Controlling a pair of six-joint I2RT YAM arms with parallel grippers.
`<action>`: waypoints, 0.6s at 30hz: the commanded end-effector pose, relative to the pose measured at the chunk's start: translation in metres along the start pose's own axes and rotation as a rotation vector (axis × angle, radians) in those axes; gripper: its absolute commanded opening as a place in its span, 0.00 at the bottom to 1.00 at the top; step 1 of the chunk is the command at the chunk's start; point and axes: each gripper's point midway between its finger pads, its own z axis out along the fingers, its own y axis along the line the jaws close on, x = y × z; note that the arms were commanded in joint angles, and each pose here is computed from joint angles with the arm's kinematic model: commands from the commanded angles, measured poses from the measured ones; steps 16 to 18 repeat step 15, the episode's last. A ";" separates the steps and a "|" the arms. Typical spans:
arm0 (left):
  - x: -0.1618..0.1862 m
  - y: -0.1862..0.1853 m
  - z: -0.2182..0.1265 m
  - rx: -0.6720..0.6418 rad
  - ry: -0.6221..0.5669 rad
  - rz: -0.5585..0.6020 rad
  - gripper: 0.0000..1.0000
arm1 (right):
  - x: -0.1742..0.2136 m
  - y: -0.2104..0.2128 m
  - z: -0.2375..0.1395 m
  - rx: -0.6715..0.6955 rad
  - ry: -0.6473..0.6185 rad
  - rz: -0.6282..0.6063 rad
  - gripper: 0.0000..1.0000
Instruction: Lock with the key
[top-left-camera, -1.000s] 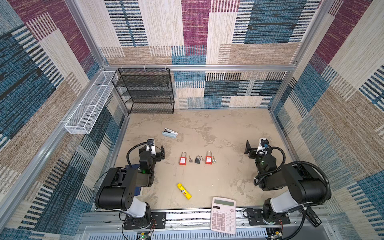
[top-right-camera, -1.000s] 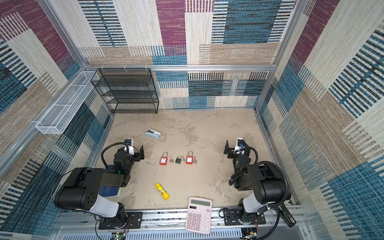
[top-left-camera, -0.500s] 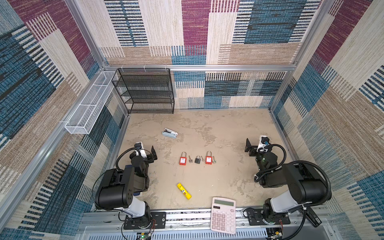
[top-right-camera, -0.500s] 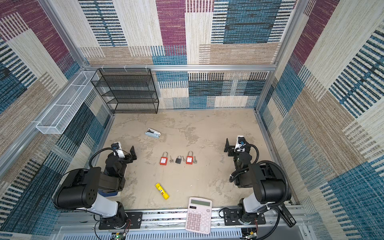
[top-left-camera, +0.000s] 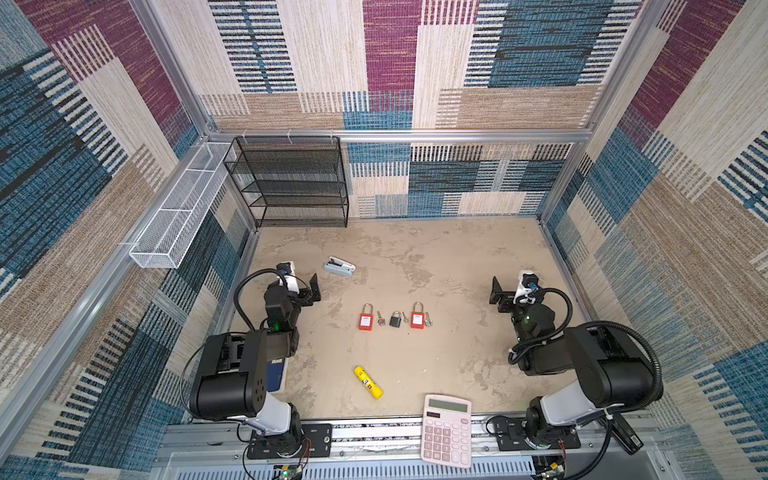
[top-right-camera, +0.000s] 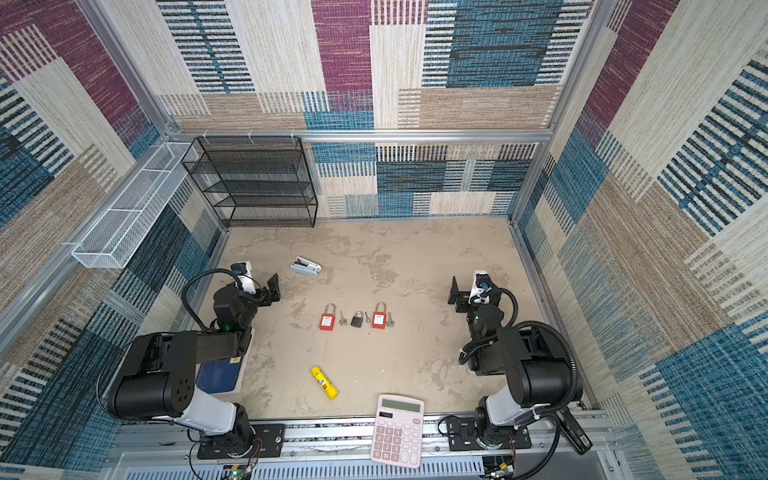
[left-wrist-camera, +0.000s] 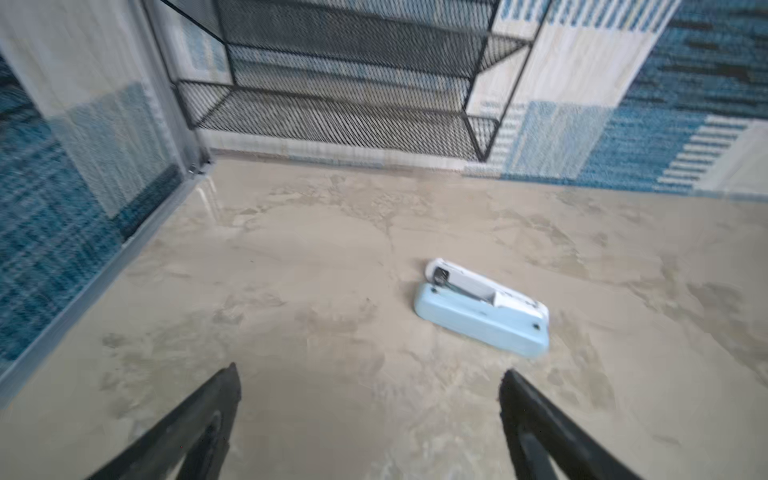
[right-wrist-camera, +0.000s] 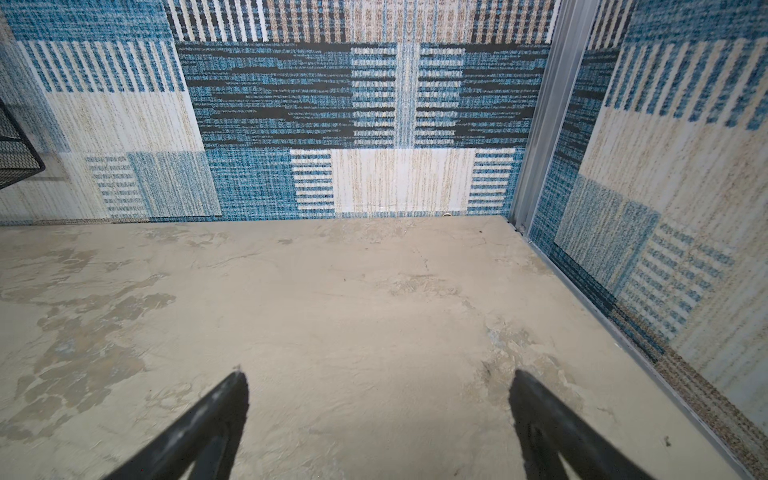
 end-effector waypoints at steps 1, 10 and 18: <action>0.023 -0.002 0.000 0.020 0.099 0.037 0.99 | -0.003 0.001 0.001 -0.006 -0.010 0.012 0.99; 0.023 -0.005 0.003 0.037 0.110 0.041 0.99 | -0.003 0.001 0.001 -0.004 -0.009 0.012 0.99; 0.023 -0.006 0.002 0.037 0.107 0.044 0.99 | -0.003 0.000 0.001 -0.005 -0.009 0.012 0.99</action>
